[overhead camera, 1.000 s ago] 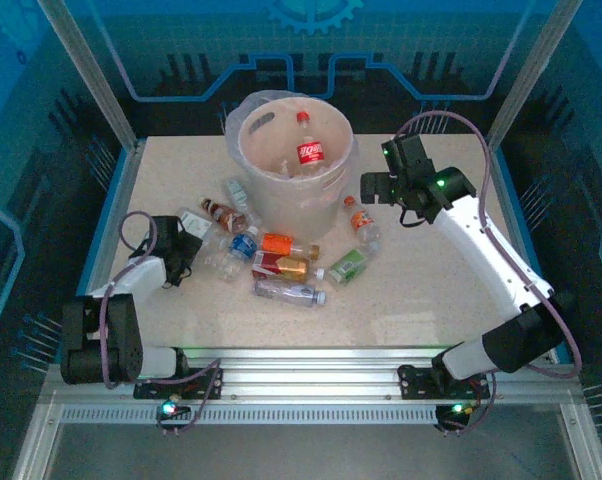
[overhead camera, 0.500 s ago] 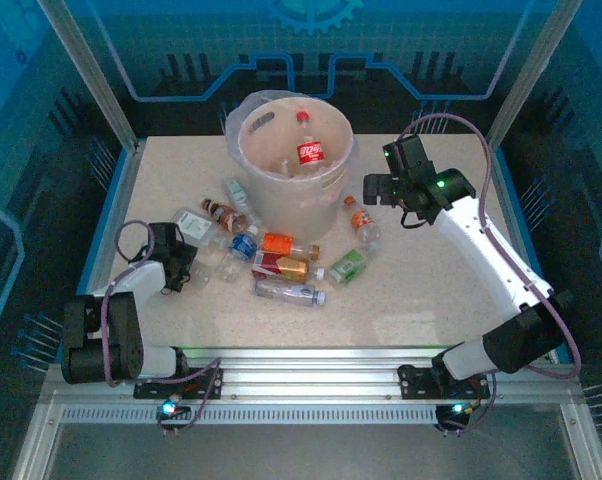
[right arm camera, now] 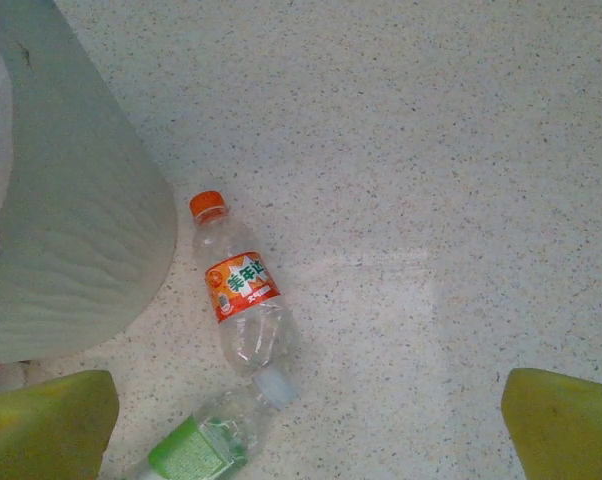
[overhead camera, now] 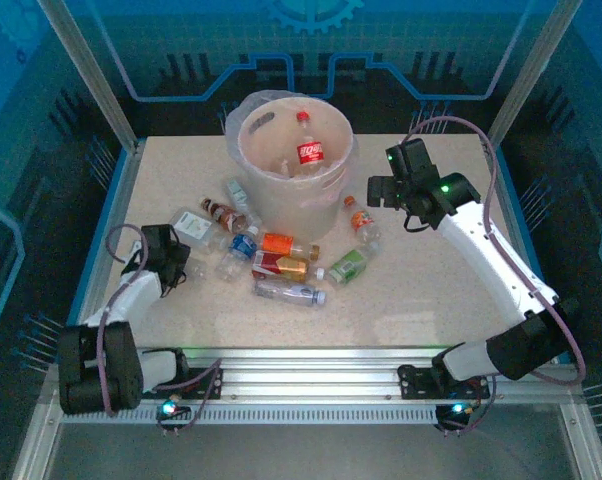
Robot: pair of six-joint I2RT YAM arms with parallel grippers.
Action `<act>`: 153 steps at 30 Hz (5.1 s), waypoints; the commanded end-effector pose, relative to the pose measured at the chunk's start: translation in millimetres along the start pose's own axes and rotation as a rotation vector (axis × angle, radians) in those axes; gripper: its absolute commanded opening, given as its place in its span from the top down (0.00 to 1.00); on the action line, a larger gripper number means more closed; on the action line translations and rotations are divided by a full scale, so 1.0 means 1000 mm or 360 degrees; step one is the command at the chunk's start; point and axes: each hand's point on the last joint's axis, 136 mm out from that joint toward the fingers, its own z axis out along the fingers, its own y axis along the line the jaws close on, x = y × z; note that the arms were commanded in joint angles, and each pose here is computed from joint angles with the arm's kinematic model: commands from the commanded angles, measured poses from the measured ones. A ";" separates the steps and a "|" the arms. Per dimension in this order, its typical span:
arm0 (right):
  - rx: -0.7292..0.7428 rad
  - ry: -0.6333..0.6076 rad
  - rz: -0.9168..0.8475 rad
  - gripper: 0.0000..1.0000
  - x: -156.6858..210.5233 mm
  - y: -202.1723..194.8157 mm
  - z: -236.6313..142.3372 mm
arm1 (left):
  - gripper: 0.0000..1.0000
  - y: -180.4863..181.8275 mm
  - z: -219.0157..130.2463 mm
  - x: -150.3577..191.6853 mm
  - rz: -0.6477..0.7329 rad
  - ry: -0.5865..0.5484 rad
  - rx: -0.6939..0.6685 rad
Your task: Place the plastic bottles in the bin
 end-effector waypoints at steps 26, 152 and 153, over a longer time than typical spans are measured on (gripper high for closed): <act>0.0080 -0.0023 0.0167 0.00 0.004 -0.028 0.000 | 0.65 -0.131 -0.162 -0.031 0.0570 -0.0317 0.0828; -0.0278 0.0941 -0.0204 0.00 0.095 0.048 0.197 | 0.01 -0.250 -0.272 0.014 0.1096 -0.0693 0.1239; -0.0275 0.0949 -0.0205 0.00 0.097 0.048 0.199 | 0.01 -0.250 -0.271 0.014 0.1096 -0.0693 0.1237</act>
